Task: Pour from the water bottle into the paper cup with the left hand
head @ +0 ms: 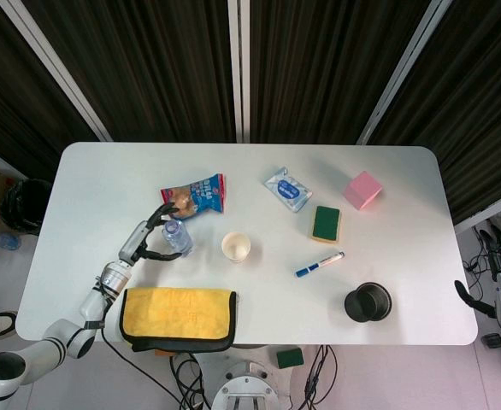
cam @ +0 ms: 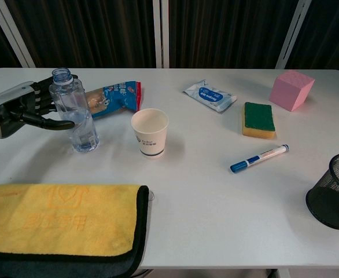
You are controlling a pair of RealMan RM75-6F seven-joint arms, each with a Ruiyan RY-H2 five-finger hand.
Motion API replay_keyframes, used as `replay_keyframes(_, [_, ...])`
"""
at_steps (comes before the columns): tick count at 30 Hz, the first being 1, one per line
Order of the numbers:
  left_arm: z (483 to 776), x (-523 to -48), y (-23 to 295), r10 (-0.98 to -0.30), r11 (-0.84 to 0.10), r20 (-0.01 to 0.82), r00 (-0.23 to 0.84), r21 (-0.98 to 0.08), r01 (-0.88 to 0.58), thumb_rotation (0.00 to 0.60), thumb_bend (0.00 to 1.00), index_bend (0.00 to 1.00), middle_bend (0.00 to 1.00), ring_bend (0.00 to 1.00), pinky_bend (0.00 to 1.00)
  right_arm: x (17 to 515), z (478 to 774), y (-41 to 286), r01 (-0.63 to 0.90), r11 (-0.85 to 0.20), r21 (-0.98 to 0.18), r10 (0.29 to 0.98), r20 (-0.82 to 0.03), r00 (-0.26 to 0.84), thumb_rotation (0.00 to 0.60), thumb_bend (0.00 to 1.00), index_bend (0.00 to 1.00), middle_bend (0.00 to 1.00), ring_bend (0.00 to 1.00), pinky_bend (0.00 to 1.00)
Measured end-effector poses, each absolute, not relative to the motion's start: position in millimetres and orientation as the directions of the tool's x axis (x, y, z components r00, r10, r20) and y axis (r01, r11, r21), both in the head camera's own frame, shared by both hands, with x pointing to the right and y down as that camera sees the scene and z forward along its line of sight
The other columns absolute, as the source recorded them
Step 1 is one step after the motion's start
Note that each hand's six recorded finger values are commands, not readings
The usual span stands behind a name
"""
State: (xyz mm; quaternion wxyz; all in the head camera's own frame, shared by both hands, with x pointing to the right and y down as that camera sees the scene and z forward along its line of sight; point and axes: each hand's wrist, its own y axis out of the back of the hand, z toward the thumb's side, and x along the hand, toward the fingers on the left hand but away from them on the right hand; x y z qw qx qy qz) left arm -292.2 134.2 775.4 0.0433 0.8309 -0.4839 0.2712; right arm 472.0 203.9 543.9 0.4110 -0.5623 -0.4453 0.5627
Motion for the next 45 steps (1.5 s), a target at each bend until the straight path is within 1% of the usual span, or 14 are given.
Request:
replay_keyframes(7, [774.4, -291.2, 133.6, -0.786, -0.523, 0.485, 0.384, -0.192, -0.830, 0.600, 0.00, 0.10, 0.16, 0.08, 0.20, 473.0, 545.5, 203.2, 0.041, -0.269, -0.962, 0.963, -0.270, -0.026, 0.508, 0.23, 0.00, 0.00, 0.00, 0.00])
replay_keyframes(19, [777.5, -277.4, 133.8, -0.762, -0.528, 0.500, 0.411, -0.112, -0.842, 0.600, 0.00, 0.18, 0.19, 0.12, 0.20, 474.8, 549.0, 201.4, 0.043, -0.272, -0.961, 0.961, -0.274, -0.027, 0.506, 0.23, 0.00, 0.00, 0.00, 0.00])
replay_keyframes(23, [779.5, -270.2, 132.8, -0.762, -0.523, 0.497, 0.415, -0.096, -0.847, 0.600, 0.00, 0.21, 0.22, 0.15, 0.21, 478.7, 549.2, 203.2, 0.035, -0.272, -0.962, 0.961, -0.274, -0.039, 0.507, 0.23, 0.00, 0.00, 0.00, 0.00])
replay_keyframes(29, [782.0, -265.5, 130.0, -0.782, -0.487, 0.489, 0.387, -0.090, -0.869, 0.600, 0.04, 0.30, 0.31, 0.21, 0.26, 481.6, 550.0, 203.8, 0.018, -0.271, -0.962, 0.961, -0.272, -0.045, 0.506, 0.23, 0.00, 0.00, 0.00, 0.00])
replay_keyframes(34, [783.8, -264.9, 128.8, -0.787, -0.477, 0.491, 0.374, -0.098, -0.874, 0.600, 0.05, 0.35, 0.35, 0.25, 0.31, 483.7, 552.1, 204.2, 0.027, -0.276, -0.961, 0.960, -0.277, -0.049, 0.508, 0.23, 0.00, 0.00, 0.00, 0.00])
replay_keyframes(37, [784.5, -265.0, 128.8, -0.790, -0.464, 0.493, 0.365, -0.092, -0.881, 0.600, 0.07, 0.38, 0.39, 0.29, 0.37, 485.3, 552.6, 204.7, 0.027, -0.277, -0.960, 0.959, -0.278, -0.051, 0.508, 0.23, 0.00, 0.00, 0.00, 0.00])
replay_keyframes(41, [785.6, -263.0, 130.4, -0.791, -0.448, 0.495, 0.359, -0.068, -0.891, 0.600, 0.10, 0.41, 0.43, 0.34, 0.42, 486.9, 555.0, 206.5, 0.029, -0.287, -0.958, 0.956, -0.288, -0.054, 0.507, 0.23, 0.00, 0.00, 0.00, 0.00])
replay_keyframes(45, [785.1, -260.5, 130.6, -0.792, -0.423, 0.495, 0.359, -0.020, -0.906, 0.600, 0.10, 0.42, 0.45, 0.36, 0.46, 487.7, 556.0, 207.8, 0.033, -0.287, -0.957, 0.956, -0.289, -0.056, 0.506, 0.24, 0.00, 0.00, 0.00, 0.00])
